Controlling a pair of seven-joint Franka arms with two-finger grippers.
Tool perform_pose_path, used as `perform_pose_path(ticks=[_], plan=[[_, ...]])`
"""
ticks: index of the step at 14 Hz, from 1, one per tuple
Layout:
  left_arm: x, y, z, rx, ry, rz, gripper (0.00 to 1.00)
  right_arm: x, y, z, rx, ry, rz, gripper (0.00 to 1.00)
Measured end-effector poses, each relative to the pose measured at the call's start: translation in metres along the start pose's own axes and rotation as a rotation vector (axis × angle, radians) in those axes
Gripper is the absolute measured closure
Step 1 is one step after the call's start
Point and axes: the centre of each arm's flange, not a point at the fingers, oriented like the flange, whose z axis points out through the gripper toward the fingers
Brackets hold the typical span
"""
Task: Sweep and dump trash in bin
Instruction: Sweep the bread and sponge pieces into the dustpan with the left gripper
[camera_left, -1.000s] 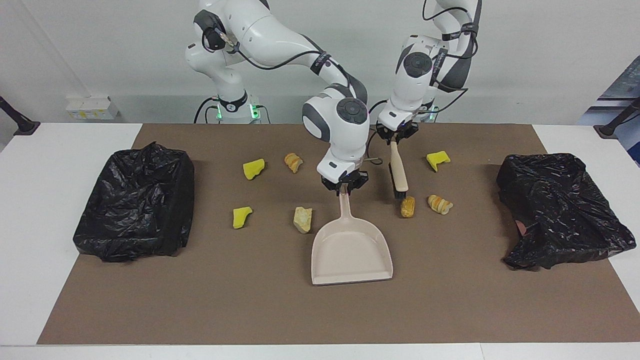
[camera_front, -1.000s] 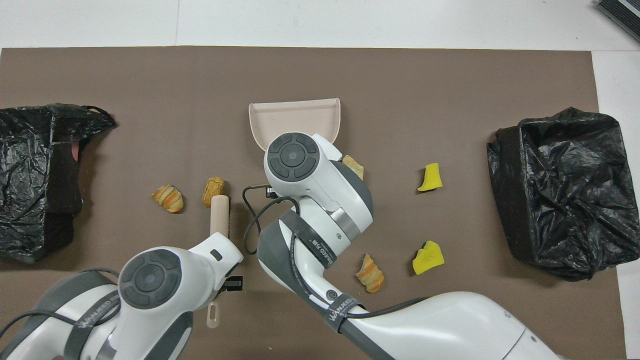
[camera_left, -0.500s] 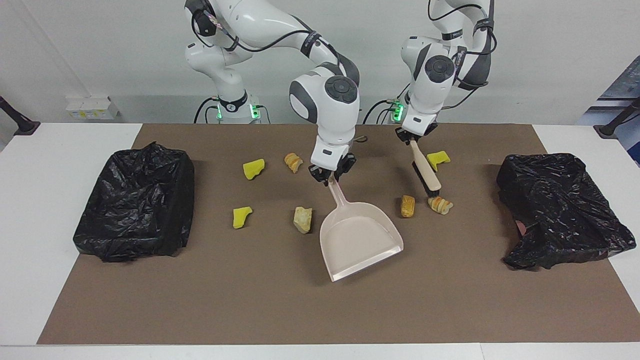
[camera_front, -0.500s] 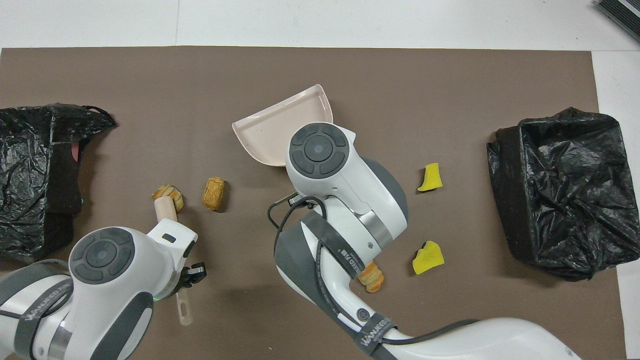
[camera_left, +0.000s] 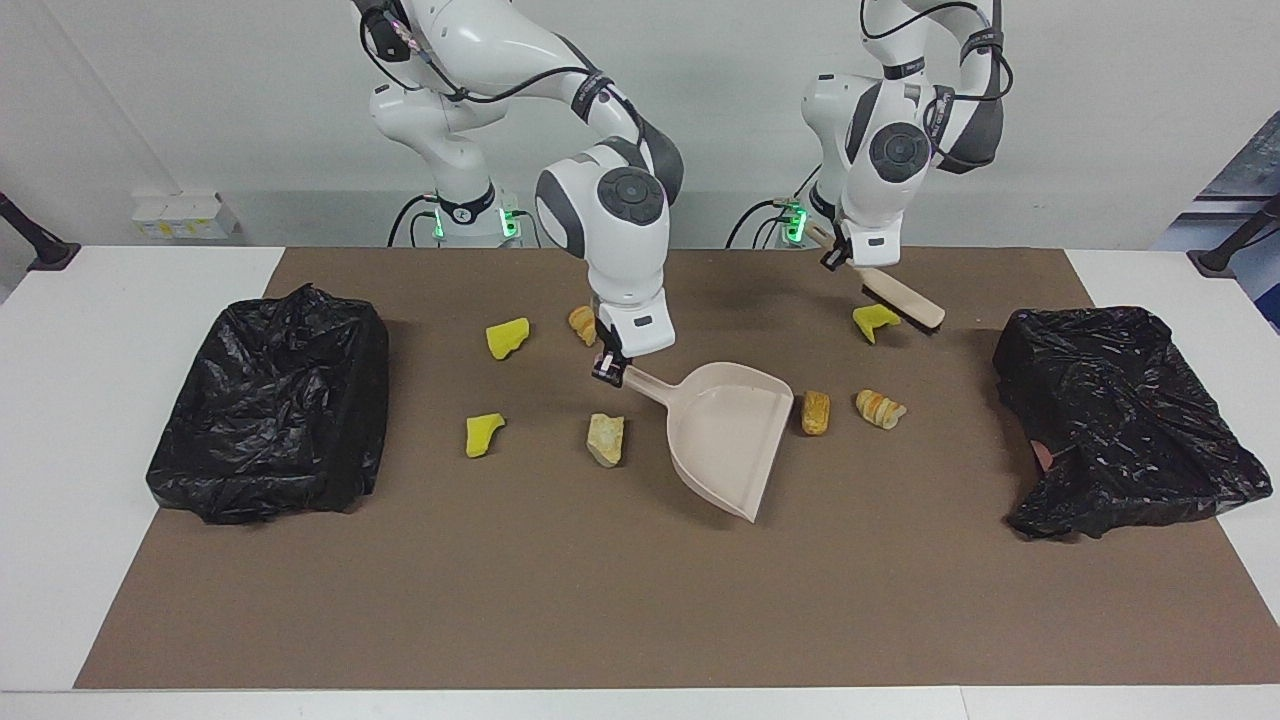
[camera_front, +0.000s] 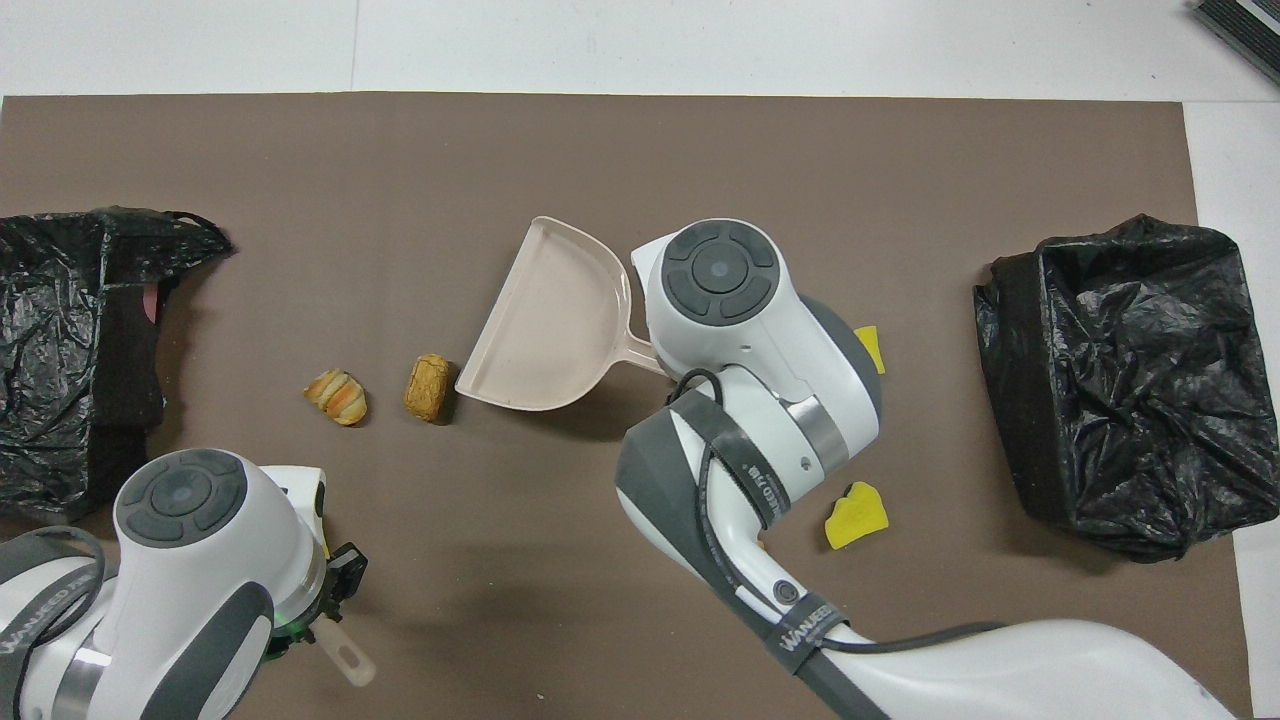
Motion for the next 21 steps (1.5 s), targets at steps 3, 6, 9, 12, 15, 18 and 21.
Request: perform_pose_path(ticks=[3,6,9,12,15,18,21], plan=[[-0.009,-0.014,0.031,0.047,-0.018,-0.018,0.74,-0.013,0.014,0.004,-0.035,-0.047,-0.231,0.68],[-0.009,-0.013,0.050,0.029,-0.008,-0.021,0.74,-0.007,0.011,0.014,-0.060,-0.100,-0.332,0.68],[-0.005,0.001,0.046,-0.085,0.018,-0.021,0.74,-0.005,0.017,0.020,-0.081,-0.095,-0.338,0.68],[0.007,0.018,0.037,-0.178,0.004,0.011,0.74,-0.002,0.023,0.037,-0.078,-0.087,-0.338,0.68],[0.032,0.038,0.016,-0.242,0.006,0.056,0.74,-0.002,0.027,0.045,-0.077,-0.084,-0.337,0.68],[0.048,0.060,0.001,-0.268,0.024,0.138,0.74,-0.002,0.027,0.043,-0.079,-0.082,-0.336,0.68],[0.058,0.071,-0.007,-0.308,0.049,0.249,0.74,-0.002,0.028,0.043,-0.081,-0.081,-0.333,0.68]])
